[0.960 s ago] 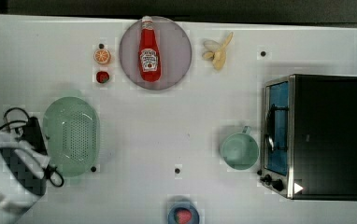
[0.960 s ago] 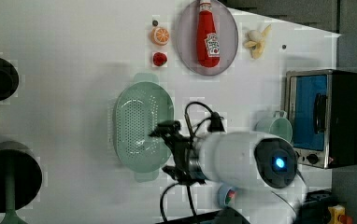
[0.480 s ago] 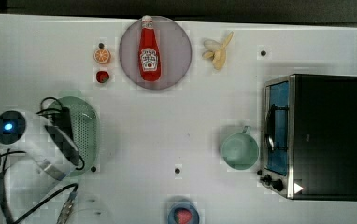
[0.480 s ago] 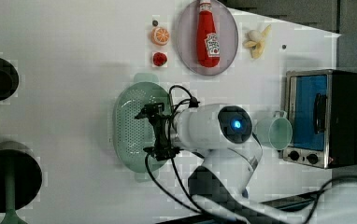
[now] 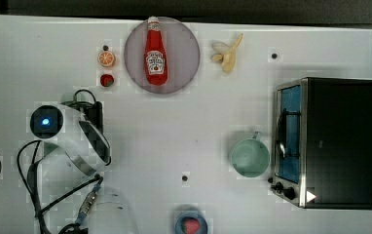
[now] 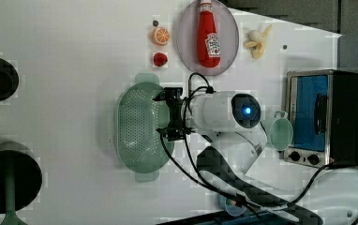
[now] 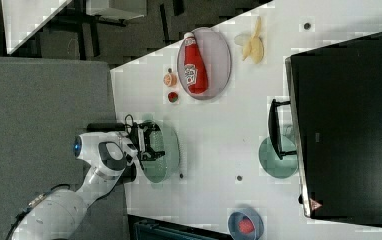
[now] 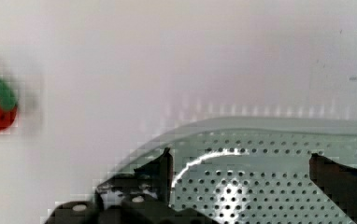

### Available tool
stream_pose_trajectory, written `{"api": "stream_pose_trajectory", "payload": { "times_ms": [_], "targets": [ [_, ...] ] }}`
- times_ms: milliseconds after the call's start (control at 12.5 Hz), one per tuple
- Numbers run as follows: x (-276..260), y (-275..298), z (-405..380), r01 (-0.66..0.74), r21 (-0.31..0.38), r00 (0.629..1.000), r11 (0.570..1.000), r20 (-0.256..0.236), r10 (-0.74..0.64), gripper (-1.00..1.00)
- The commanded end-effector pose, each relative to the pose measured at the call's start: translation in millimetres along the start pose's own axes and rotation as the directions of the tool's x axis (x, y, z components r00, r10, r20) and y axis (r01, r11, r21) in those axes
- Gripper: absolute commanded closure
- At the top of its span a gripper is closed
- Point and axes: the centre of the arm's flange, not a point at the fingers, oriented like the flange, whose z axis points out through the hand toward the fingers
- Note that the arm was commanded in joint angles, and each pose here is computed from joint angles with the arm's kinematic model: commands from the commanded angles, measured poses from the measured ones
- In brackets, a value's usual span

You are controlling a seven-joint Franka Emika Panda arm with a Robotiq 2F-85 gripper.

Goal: Drag strainer left to right.

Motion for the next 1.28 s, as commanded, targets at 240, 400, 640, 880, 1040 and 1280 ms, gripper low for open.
{"api": "stream_pose_trajectory", "payload": {
  "times_ms": [240,400,640,880,1040,1280],
  "targets": [
    [-8,8,10,-0.018,-0.003,1.0,1.0,0.002,0.018,-1.0],
    [2,7,12,-0.033,-0.004,0.999,0.999,-0.004,0.033,-1.0],
    [18,0,12,-0.063,-0.004,0.998,0.998,-0.008,0.063,-1.0],
    [38,-1,10,-0.077,-0.01,0.997,0.997,-0.014,0.077,-1.0],
    [53,3,8,-0.069,-0.013,0.997,0.998,-0.022,0.069,-1.0],
    [81,7,4,-0.014,-0.021,0.999,1.0,-0.033,0.014,-1.0]
  ]
}}
